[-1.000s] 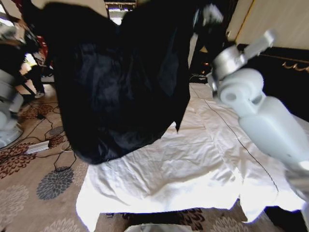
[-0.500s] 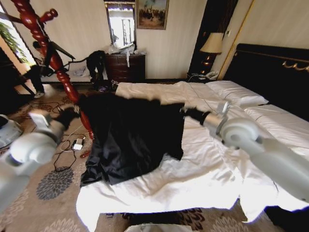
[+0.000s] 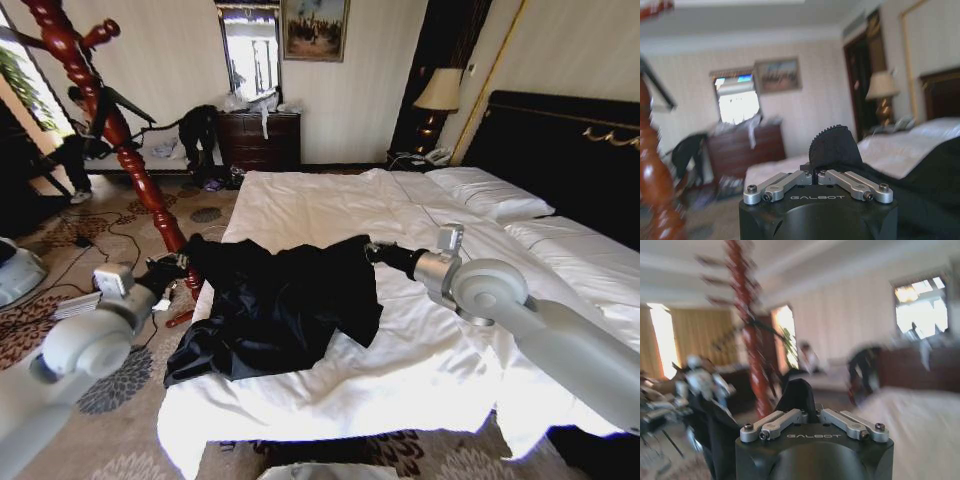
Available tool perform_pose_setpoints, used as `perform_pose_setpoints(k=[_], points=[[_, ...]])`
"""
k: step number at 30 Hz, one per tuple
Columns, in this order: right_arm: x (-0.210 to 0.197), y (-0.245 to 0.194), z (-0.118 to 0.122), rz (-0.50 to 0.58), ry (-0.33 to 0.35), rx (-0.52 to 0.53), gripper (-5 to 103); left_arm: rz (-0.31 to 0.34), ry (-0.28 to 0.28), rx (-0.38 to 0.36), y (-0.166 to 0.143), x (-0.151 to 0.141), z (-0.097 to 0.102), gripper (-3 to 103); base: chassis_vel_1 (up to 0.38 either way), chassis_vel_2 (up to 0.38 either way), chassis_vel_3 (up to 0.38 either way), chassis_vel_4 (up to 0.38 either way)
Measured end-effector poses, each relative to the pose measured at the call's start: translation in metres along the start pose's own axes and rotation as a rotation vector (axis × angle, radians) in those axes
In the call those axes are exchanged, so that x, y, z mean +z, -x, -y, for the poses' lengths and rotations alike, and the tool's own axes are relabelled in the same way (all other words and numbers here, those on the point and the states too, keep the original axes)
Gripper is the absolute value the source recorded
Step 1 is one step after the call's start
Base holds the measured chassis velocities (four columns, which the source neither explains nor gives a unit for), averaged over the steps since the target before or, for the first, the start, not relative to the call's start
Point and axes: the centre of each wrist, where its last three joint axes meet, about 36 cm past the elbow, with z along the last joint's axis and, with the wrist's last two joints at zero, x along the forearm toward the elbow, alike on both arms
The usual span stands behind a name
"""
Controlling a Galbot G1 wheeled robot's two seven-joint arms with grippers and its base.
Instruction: Pick up the clothes from the bed and hang them on the clothes hanger.
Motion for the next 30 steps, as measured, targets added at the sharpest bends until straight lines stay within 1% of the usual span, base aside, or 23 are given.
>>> perform_pose_setpoints(k=[1,3,4,5,6,7,8,10,11,12,13,14,15,16,17,18,19,20,22,24,25,27,30], points=[[-0.004,-0.002,-0.006,0.092,-0.053,-0.052,0,0.07,0.016,0.024,-0.01,-0.01,0.004,0,0.0,0.0,0.0,0.0],[-0.004,-0.002,-0.009,0.173,-0.122,-0.078,0,0.144,0.076,0.03,-0.015,-0.011,0.003,0,0.0,0.0,0.0,0.0],[-0.004,-0.002,-0.009,0.173,-0.122,-0.078,0,0.144,0.076,0.03,-0.015,-0.011,0.003,0,0.0,0.0,0.0,0.0],[-0.002,-0.003,-0.009,0.211,-0.168,-0.086,0,0.187,0.121,0.027,-0.017,-0.009,0.002,0,0.0,0.0,0.0,0.0],[0.004,-0.005,-0.007,0.24,-0.225,-0.095,0,0.215,0.144,0.035,-0.019,-0.006,0.002,0,0.0,0.0,0.0,0.0],[0.009,-0.009,-0.003,0.252,-0.278,-0.111,0,0.234,0.154,0.054,-0.02,-0.003,0.003,0,0.0,0.0,0.0,0.0],[0.009,-0.009,-0.003,0.252,-0.278,-0.111,0,0.234,0.154,0.054,-0.02,-0.003,0.003,0,0.0,0.0,0.0,0.0],[0.026,-0.021,0.008,0.236,-0.409,-0.22,0,0.279,0.16,0.127,-0.024,-0.002,0.009,0,0.0,0.0,0.0,0.0],[0.03,-0.027,0.01,0.223,-0.444,-0.282,0,0.308,0.163,0.162,-0.026,-0.006,0.013,0,0.0,0.0,0.0,0.0],[0.033,-0.031,0.007,0.232,-0.445,-0.331,0,0.351,0.155,0.195,-0.029,-0.019,0.016,0,0.0,0.0,0.0,0.0],[0.033,-0.031,0.007,0.232,-0.445,-0.331,0,0.351,0.155,0.195,-0.029,-0.019,0.016,0,0.0,0.0,0.0,0.0],[0.037,-0.03,-0.002,0.265,-0.342,-0.3,0,0.387,0.111,0.196,-0.03,-0.043,0.015,0,0.0,0.0,0.0,0.0],[0.042,-0.025,-0.003,0.267,-0.238,-0.211,0,0.377,0.059,0.158,-0.028,-0.059,0.011,0,0.0,0.0,0.0,0.0],[0.045,-0.023,-0.001,0.259,-0.189,-0.156,0,0.367,0.042,0.143,-0.027,-0.062,0.009,0,0.0,0.0,0.0,0.0],[0.045,-0.023,-0.001,0.259,-0.189,-0.156,0,0.367,0.042,0.143,-0.027,-0.062,0.009,0,0.0,0.0,0.0,0.0],[0.064,-0.004,0.025,0.156,-0.016,0.134,0,0.26,-0.011,0.017,-0.007,-0.068,-0.018,0,0.0,0.0,0.0,0.0],[0.075,0.007,0.043,0.089,0.033,0.27,0,0.194,-0.005,-0.054,0.007,-0.058,-0.041,0,0.0,0.0,0.0,0.0],[0.075,0.007,0.043,0.089,0.033,0.27,0,0.194,-0.005,-0.054,0.007,-0.058,-0.041,0,0.0,0.0,0.0,0.0],[0.098,0.026,0.061,-0.015,0.104,0.43,0,0.03,-0.015,-0.14,0.026,-0.018,-0.078,0,0.0,0.0,0.0,0.0],[0.105,0.023,0.063,-0.051,0.115,0.465,0,-0.034,-0.038,-0.142,0.026,0.004,-0.08,0,0.0,0.0,0.0,0.0],[0.105,0.023,0.063,-0.051,0.115,0.465,0,-0.034,-0.038,-0.142,0.026,0.004,-0.08,0,0.0,0.0,0.0,0.0],[0.117,0.01,0.057,-0.076,0.091,0.475,0,-0.06,-0.057,-0.121,0.02,0.02,-0.068,0,0.0,0.0,0.0,0.0],[0.116,0.004,0.053,-0.046,0.047,0.468,0,-0.049,-0.08,-0.109,0.015,0.02,-0.055,0,0.0,0.0,0.0,0.0]])
